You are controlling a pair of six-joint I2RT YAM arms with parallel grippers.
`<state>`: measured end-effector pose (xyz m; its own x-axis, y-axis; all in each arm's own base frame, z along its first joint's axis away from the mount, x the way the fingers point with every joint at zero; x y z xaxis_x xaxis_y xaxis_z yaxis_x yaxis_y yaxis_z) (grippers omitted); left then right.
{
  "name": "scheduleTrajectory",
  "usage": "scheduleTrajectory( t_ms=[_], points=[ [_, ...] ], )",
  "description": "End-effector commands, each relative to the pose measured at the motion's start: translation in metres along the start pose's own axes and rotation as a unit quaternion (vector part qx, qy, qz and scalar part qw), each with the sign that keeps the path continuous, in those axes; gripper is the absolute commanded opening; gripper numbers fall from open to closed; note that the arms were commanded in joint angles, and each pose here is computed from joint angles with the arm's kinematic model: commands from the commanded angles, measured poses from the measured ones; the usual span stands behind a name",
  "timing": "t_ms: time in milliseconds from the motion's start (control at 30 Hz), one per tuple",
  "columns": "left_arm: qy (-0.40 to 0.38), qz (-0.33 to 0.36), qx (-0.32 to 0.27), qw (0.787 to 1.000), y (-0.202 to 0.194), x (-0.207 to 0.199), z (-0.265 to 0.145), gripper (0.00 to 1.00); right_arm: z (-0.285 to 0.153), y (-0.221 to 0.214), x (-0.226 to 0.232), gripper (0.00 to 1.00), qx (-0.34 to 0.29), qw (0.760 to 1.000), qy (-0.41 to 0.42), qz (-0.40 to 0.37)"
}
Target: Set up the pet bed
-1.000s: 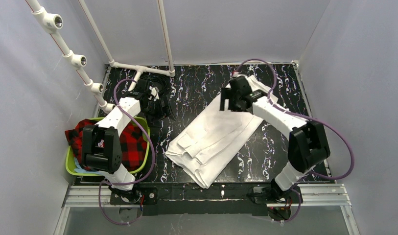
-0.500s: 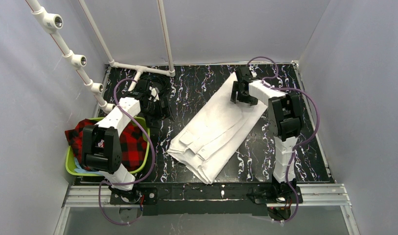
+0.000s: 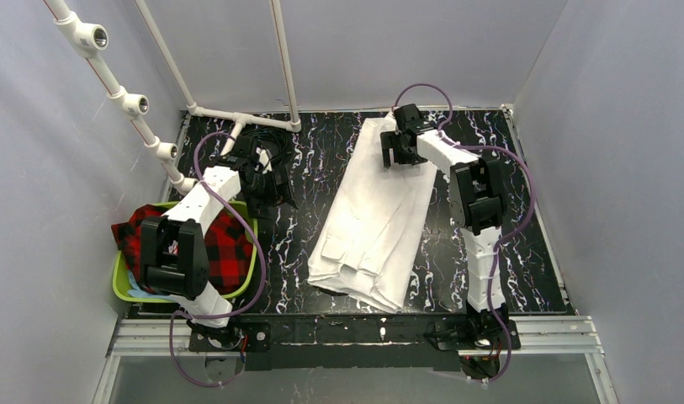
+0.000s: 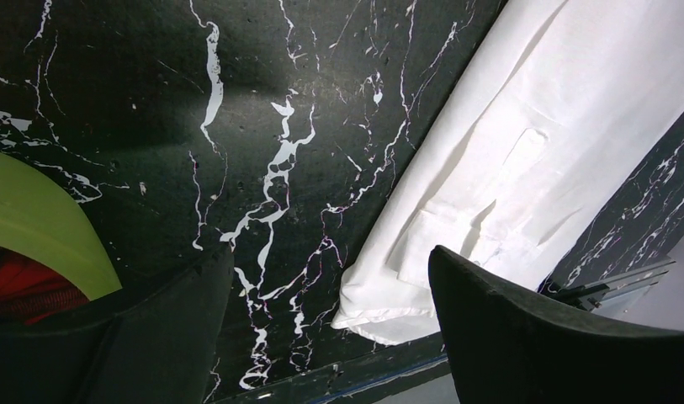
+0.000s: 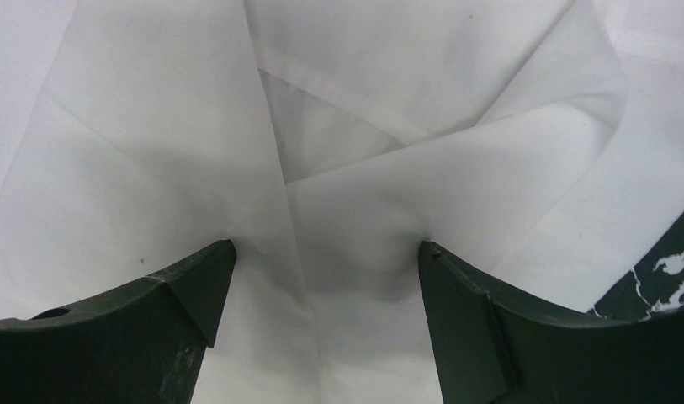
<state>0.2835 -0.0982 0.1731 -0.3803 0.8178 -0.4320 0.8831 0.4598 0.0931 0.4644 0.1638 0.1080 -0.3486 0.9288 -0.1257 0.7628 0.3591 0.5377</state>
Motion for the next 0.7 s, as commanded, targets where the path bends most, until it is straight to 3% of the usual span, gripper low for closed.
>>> scheduleTrajectory(
  t_ms=[0,133,267,333,400,500,667],
  points=[
    [-0.005,0.008,-0.020,1.000,0.004,-0.004,-0.017,0.84,-0.095,0.021,0.001,0.89,-0.055,0.992,-0.006,0.111],
    [-0.009,0.007,-0.022,1.000,0.003,-0.005,-0.018,0.84,-0.124,-0.011,0.062,0.87,-0.061,0.992,0.085,0.072],
    [-0.006,0.002,-0.030,1.000,-0.002,-0.003,-0.027,0.84,-0.137,-0.058,0.134,0.71,-0.032,0.983,0.181,0.027],
    [-0.022,0.006,-0.038,0.999,-0.007,-0.004,-0.034,0.90,-0.145,-0.079,0.167,0.62,-0.023,0.977,0.212,0.006],
    [-0.039,0.016,-0.045,0.998,-0.012,-0.002,-0.036,0.98,-0.148,-0.099,0.189,0.58,-0.004,0.977,0.214,-0.005],
    [-0.068,0.029,-0.043,0.996,-0.018,-0.003,-0.038,0.98,-0.144,-0.127,0.199,0.51,0.030,0.980,0.195,0.018],
    [-0.149,0.042,0.006,0.988,-0.031,-0.015,-0.041,0.98,-0.136,-0.173,0.195,0.50,0.098,0.984,0.150,0.008]
  ],
)
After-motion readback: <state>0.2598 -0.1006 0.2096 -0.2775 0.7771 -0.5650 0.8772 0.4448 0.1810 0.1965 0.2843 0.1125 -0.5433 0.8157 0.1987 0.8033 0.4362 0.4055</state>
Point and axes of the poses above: each gripper's point midway between its finger pads, its own z axis out along the fingers, its own x axis along the line the jaws close on, y = z × x, the point moved 8 cm from there along -z, back along the fingers, and after that the axes turned 15 degrees about -z, right-handed, at the moved point
